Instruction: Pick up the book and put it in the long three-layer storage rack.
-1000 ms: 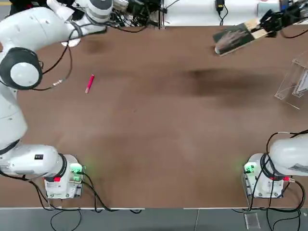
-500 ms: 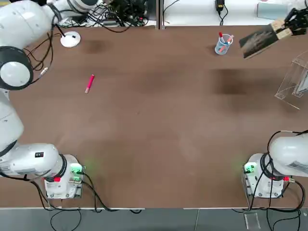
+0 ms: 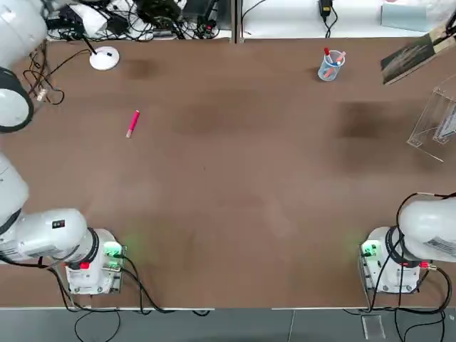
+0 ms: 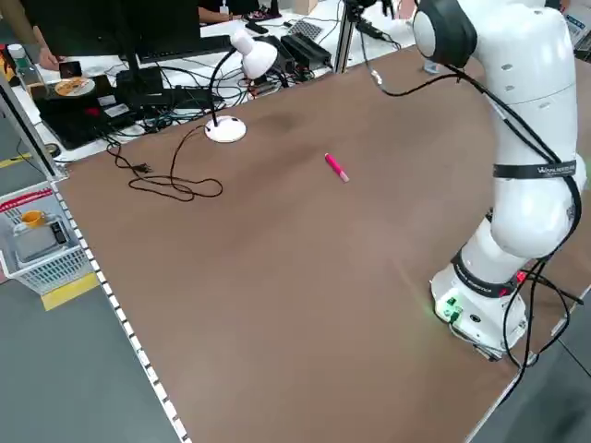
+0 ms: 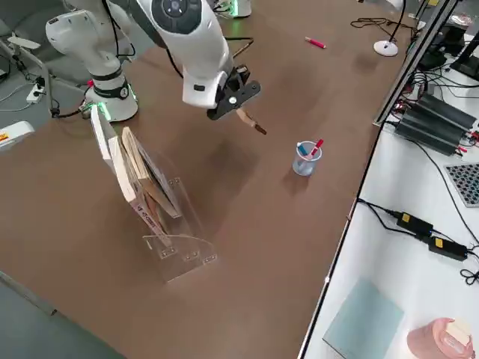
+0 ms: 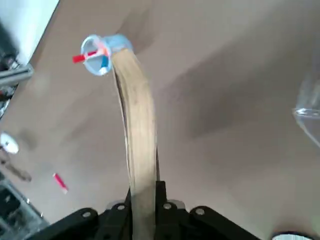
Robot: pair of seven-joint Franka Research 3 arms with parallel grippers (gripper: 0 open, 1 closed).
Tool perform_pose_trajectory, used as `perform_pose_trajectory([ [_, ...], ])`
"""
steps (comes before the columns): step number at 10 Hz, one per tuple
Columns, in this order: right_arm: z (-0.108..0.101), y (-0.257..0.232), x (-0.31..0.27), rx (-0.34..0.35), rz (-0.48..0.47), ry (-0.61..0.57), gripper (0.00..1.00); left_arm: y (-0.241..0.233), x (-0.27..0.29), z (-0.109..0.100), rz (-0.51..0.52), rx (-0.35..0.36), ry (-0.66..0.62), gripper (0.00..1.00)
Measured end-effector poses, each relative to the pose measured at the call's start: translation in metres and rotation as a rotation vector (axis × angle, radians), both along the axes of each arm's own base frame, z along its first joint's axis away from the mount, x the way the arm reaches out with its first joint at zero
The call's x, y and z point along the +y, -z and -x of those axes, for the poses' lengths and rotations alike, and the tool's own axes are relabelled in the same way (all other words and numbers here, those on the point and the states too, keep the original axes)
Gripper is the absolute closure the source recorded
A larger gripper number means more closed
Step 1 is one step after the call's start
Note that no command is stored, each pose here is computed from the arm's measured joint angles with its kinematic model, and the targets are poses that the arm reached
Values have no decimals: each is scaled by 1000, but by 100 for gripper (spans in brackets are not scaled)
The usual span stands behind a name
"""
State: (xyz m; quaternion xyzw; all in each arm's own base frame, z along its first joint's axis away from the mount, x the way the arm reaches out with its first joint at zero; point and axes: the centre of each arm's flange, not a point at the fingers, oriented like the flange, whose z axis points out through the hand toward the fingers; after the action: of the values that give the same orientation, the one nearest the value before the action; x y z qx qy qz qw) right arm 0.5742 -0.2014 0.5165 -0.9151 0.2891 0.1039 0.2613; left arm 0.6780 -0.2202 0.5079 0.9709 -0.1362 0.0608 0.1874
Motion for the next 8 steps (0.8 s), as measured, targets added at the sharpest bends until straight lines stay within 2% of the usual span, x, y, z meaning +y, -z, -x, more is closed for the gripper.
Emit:
perform_pose_trajectory([
  [4,-1,20,-40,74,106,43,84,-26,50,5,-115,1,-36,0],
  [8,-7,52,-74,149,185,58,84,-38,82,10,-163,26,-68,0],
])
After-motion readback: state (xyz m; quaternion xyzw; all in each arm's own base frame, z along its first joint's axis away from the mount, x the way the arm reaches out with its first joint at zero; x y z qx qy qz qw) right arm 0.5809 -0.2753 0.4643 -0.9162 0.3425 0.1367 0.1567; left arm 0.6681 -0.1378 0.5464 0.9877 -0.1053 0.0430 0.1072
